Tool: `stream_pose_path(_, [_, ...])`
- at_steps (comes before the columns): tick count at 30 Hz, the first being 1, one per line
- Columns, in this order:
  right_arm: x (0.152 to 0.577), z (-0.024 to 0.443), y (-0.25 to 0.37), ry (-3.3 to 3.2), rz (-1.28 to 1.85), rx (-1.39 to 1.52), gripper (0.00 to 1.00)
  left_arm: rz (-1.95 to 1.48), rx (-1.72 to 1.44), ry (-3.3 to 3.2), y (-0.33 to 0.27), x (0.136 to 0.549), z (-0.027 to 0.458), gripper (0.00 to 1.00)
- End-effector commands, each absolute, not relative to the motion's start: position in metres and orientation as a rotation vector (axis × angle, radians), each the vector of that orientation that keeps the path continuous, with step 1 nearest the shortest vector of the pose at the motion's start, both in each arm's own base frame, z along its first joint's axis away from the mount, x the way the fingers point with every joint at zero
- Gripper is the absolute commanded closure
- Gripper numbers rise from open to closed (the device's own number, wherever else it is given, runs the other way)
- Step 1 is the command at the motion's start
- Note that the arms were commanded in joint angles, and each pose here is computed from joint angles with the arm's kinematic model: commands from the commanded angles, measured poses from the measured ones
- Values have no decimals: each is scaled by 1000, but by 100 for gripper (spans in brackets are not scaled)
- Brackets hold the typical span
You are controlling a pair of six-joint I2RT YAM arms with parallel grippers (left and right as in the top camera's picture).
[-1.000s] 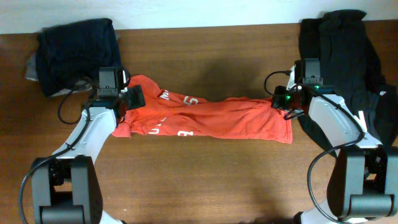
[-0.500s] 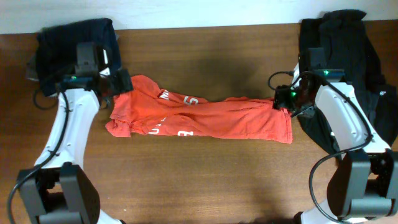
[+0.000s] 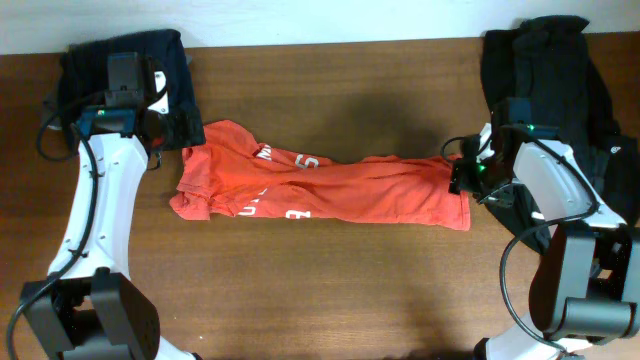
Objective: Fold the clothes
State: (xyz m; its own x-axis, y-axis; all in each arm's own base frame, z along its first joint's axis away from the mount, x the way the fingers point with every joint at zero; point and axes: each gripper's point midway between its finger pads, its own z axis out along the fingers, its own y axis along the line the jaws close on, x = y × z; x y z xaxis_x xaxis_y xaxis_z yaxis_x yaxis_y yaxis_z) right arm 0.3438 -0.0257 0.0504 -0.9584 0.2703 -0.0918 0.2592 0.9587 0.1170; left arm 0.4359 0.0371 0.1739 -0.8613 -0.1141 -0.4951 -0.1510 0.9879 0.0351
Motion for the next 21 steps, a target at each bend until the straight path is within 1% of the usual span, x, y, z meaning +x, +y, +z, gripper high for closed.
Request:
stream_pose_path(1, [340,42,-24,3013,166,376,29,91,-157,2597,36,439,184,1])
stream_pose_path(6, [338,25,-22,2993,183,371,29,91,-157,2600,36,438,183,1])
stream_pose_path(9, [340,18,-22,2971,186,365,33,92,-157,2600,36,438,183,1])
stream_pose_path(14, [345,8,-20,2931,203,360,33,92,-158,2598,36,440,182,1])
stream_pose_path(15, [347,5,-18,2922,225,358,34,92,-158,2601,36,440,181,1])
stream_pose_path(18, [350,-1,-14,2921,261,365,42,92,-158,2602,36,439,181,1])
stream_pose_path(21, [350,-9,-13,2933,273,396,44,92,-158,2602,36,439,180,1])
